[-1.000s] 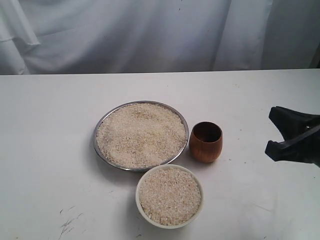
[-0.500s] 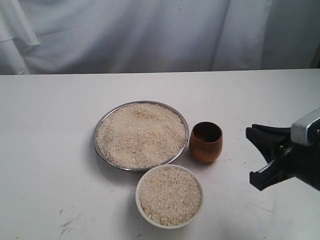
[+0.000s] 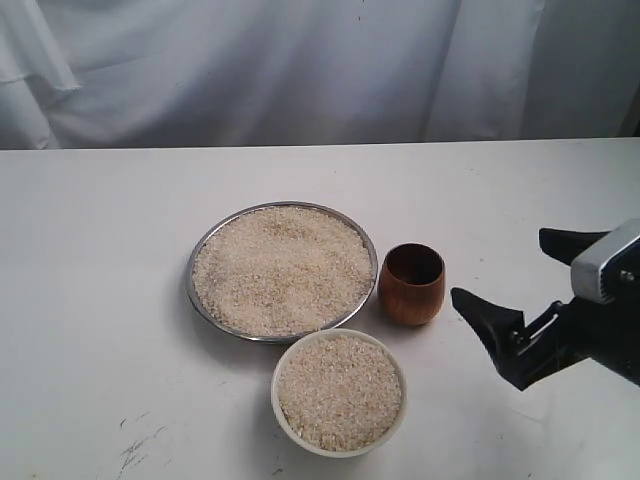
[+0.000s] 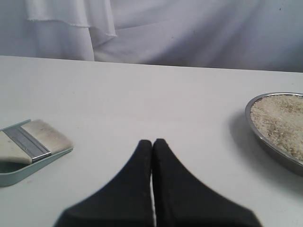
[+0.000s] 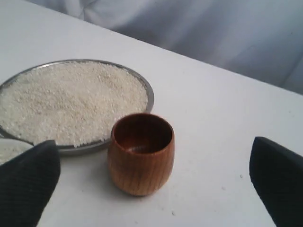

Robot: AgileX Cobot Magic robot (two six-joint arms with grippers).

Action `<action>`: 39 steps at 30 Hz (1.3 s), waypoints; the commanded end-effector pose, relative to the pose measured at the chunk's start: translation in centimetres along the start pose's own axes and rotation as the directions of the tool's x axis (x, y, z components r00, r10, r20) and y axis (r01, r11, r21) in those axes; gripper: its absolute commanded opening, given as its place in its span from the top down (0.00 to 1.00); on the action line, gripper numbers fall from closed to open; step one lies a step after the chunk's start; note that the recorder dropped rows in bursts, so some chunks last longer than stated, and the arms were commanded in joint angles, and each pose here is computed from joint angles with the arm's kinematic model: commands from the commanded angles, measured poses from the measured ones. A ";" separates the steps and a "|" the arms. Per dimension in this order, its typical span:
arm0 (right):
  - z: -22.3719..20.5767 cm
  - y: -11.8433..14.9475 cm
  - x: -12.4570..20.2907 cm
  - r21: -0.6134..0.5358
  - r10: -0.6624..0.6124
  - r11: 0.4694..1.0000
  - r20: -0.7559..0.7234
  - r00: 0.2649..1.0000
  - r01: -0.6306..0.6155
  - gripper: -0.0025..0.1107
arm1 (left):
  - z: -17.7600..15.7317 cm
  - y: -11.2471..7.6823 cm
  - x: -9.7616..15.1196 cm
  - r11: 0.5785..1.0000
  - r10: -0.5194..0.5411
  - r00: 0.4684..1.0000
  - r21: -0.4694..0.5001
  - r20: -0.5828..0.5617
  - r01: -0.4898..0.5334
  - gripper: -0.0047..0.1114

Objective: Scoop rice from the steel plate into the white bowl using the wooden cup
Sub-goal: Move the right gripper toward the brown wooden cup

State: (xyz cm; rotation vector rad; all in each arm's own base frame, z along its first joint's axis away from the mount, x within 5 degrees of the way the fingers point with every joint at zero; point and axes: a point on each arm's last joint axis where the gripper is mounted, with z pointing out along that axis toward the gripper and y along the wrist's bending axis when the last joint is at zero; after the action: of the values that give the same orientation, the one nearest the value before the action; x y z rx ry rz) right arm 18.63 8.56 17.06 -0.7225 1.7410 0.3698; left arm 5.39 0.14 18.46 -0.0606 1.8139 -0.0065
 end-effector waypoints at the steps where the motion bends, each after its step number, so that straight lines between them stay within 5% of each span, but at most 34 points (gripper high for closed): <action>1: 1.0 -0.4 1.4 0.017 0.012 1.000 -0.095 0.995 -0.011 0.05 | 0.0 0.0 0.0 1.000 -0.003 1.000 -0.001 0.013 0.003 0.96; 11: 6.7 -0.6 4.3 -0.146 0.016 0.989 -0.118 0.993 -0.033 0.05 | 0.0 0.0 0.0 1.000 -0.003 1.000 -0.001 0.013 0.003 0.96; 39: 14.5 -2.2 6.1 -0.298 0.014 0.952 -0.187 0.982 -0.070 0.05 | 0.0 0.0 0.0 1.000 -0.003 1.000 -0.001 0.013 0.003 0.96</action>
State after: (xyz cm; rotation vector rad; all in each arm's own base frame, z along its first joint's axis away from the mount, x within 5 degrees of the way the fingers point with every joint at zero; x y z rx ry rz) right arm 29.63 13.49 7.35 -0.9545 1.9050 0.6190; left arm 5.39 0.14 18.46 -0.0606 1.8139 -0.0065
